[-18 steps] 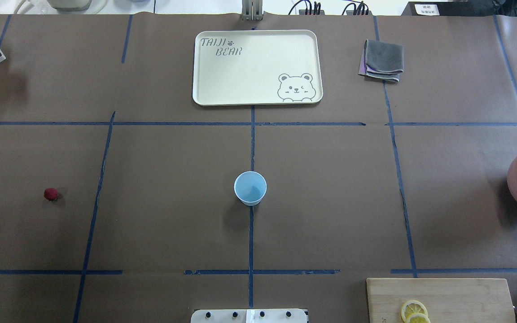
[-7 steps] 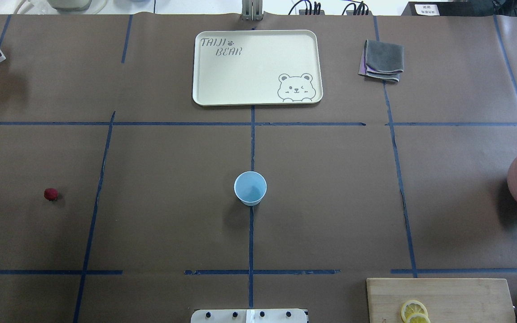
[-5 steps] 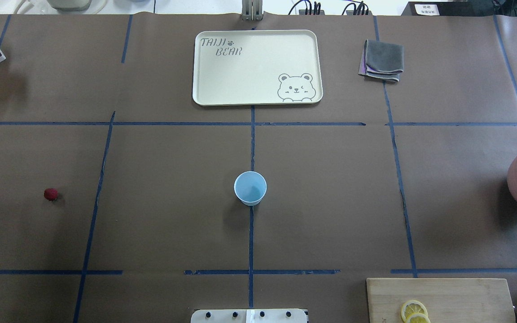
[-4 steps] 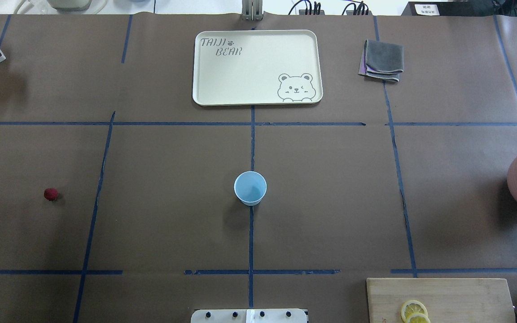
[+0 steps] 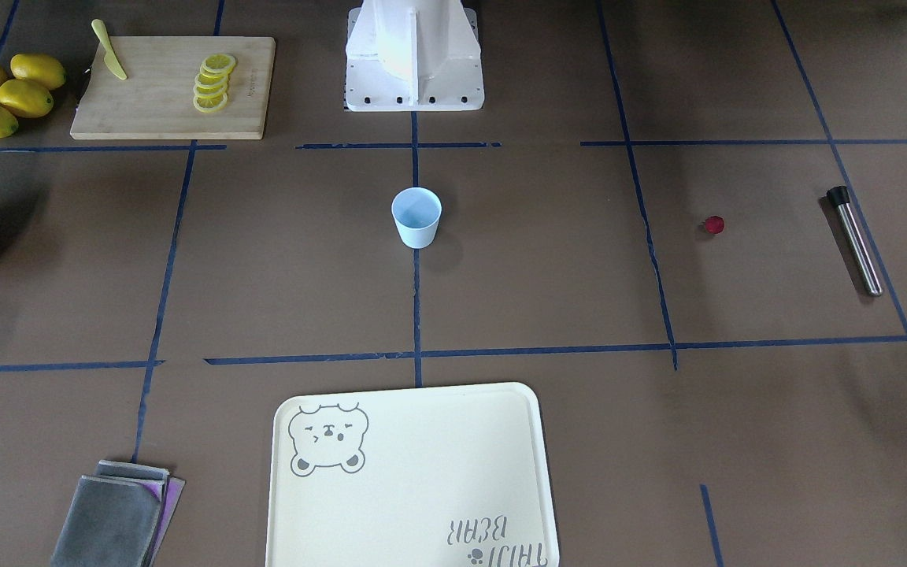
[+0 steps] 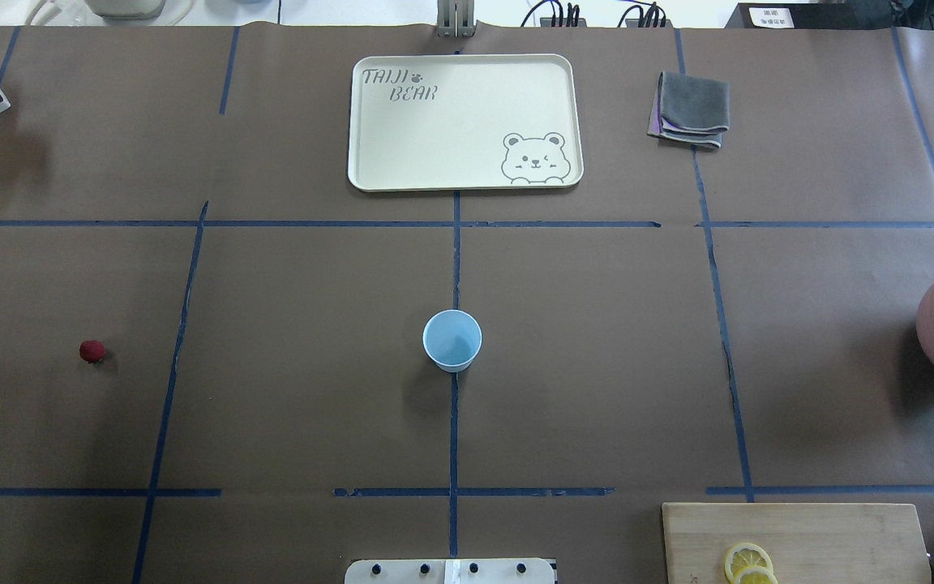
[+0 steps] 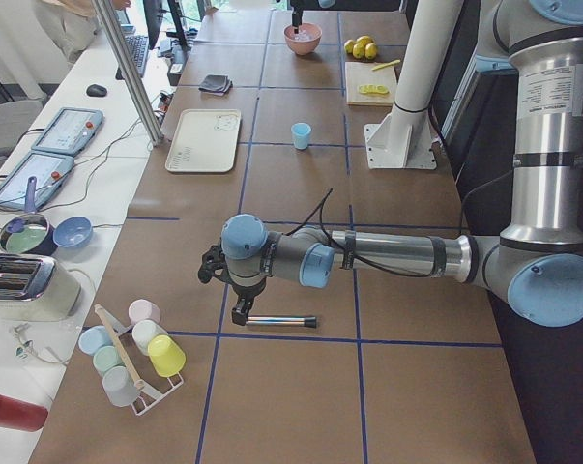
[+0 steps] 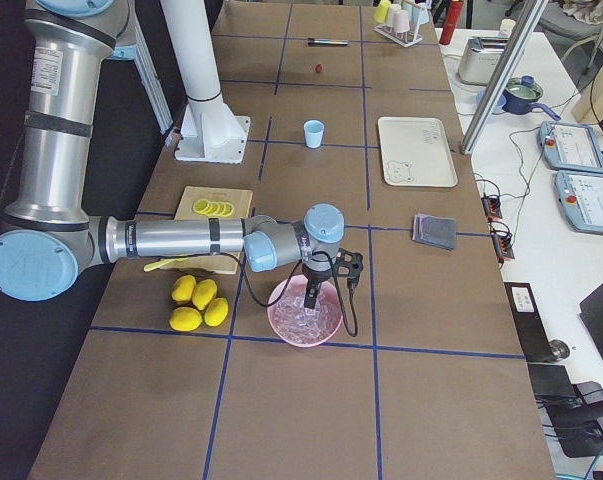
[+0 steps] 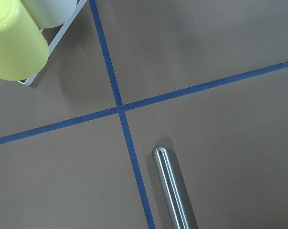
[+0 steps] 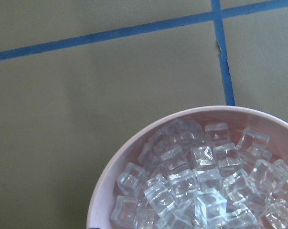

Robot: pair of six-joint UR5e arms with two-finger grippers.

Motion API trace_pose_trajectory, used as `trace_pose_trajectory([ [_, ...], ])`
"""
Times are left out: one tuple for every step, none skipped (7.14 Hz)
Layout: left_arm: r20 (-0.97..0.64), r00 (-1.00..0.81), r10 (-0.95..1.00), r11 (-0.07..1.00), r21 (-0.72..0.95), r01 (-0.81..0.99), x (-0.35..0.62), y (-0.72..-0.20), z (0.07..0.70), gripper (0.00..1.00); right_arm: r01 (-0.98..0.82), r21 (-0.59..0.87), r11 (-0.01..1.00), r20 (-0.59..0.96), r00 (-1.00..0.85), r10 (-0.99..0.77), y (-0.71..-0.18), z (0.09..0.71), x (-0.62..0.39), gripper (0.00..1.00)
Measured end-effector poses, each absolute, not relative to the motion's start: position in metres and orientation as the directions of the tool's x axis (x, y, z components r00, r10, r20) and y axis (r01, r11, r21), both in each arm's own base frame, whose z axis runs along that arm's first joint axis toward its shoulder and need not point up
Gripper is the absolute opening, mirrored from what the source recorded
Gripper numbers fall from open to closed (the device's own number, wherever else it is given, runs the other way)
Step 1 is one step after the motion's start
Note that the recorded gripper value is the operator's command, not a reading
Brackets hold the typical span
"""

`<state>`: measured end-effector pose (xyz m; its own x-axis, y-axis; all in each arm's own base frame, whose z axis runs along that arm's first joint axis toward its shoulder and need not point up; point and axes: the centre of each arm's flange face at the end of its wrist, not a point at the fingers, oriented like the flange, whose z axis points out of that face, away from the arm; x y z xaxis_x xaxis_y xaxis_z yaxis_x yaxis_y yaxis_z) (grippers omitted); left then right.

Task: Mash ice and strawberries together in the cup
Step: 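Lower the right gripper into the pink bowl and grasp an ice cube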

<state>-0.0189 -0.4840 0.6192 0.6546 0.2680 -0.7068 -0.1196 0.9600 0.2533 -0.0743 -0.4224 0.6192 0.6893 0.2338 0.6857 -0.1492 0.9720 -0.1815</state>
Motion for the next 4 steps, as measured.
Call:
trace_pose_trajectory([
  [-0.711,0.65,0.269,0.96,0.255,-0.119,-0.018,-0.484,0.618,1.0,-0.19,-0.227,0.955,0.666,0.685,0.295,-0.414,0.624,-0.083,0.92],
  [-0.712,0.648,0.27,0.959,0.256,-0.119,-0.018,-0.484,0.618,1.0,-0.217,-0.263,0.94,0.648,0.683,0.339,-0.409,0.627,-0.089,0.91],
  [-0.713,0.647,0.271,0.959,0.257,-0.119,-0.018,-0.484,0.617,1.0,-0.237,-0.291,0.927,0.631,0.681,0.372,-0.404,0.631,-0.092,0.9],
  [-0.713,0.647,0.272,0.959,0.258,-0.118,-0.019,-0.484,0.617,1.0,-0.248,-0.313,0.917,0.617,0.681,0.395,-0.397,0.636,-0.091,0.87],
])
